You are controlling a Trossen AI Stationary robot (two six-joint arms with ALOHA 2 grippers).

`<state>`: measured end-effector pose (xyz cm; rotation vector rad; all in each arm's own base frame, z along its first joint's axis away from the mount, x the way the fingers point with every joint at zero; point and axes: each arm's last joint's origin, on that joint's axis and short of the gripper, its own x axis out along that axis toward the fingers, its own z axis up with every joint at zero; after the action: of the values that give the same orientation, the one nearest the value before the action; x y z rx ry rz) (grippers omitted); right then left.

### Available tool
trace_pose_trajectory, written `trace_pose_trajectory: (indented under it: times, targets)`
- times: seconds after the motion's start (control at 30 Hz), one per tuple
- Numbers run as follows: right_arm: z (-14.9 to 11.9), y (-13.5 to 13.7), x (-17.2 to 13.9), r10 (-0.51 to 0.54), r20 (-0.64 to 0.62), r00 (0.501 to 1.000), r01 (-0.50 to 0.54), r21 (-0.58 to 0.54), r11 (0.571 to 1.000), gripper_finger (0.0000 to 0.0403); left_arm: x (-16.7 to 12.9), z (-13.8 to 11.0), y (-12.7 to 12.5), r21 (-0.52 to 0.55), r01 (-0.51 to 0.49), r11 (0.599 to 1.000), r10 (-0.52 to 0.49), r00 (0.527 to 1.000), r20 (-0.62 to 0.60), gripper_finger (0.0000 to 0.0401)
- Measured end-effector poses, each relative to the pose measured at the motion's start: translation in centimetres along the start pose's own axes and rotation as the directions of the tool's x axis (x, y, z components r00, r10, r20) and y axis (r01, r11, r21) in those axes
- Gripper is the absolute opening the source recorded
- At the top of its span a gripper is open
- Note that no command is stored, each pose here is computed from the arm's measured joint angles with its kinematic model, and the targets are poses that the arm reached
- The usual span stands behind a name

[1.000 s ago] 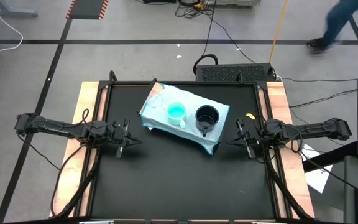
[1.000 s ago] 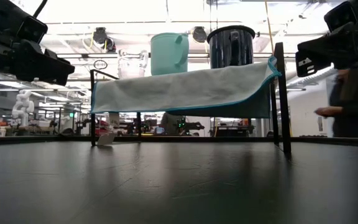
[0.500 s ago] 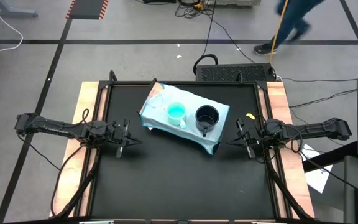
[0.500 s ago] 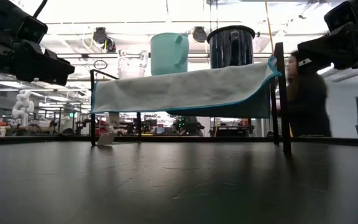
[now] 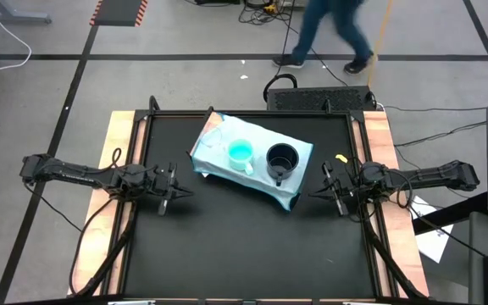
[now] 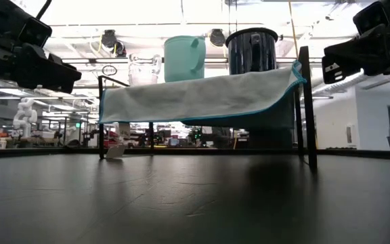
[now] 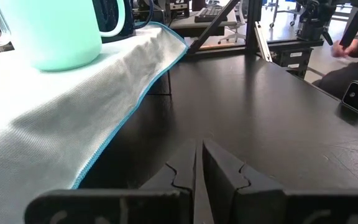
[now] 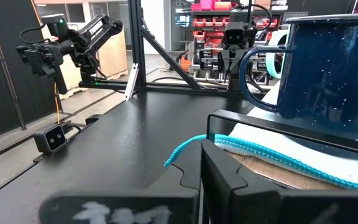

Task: Stack small to large cups/mugs on shelf
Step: Return to Home Position

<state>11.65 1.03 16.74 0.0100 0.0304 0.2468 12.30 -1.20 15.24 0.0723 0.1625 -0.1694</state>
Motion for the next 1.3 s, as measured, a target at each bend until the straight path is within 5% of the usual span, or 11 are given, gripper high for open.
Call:
trace_pose_trajectory:
  times: [1.3]
  targets:
    - [0.0,0.0,0.0,0.0,0.0,1.0,0.0,0.0,1.0,0.0,0.0,0.0,0.0,0.0,0.0,1.0,0.0,1.0,0.0,0.0031]
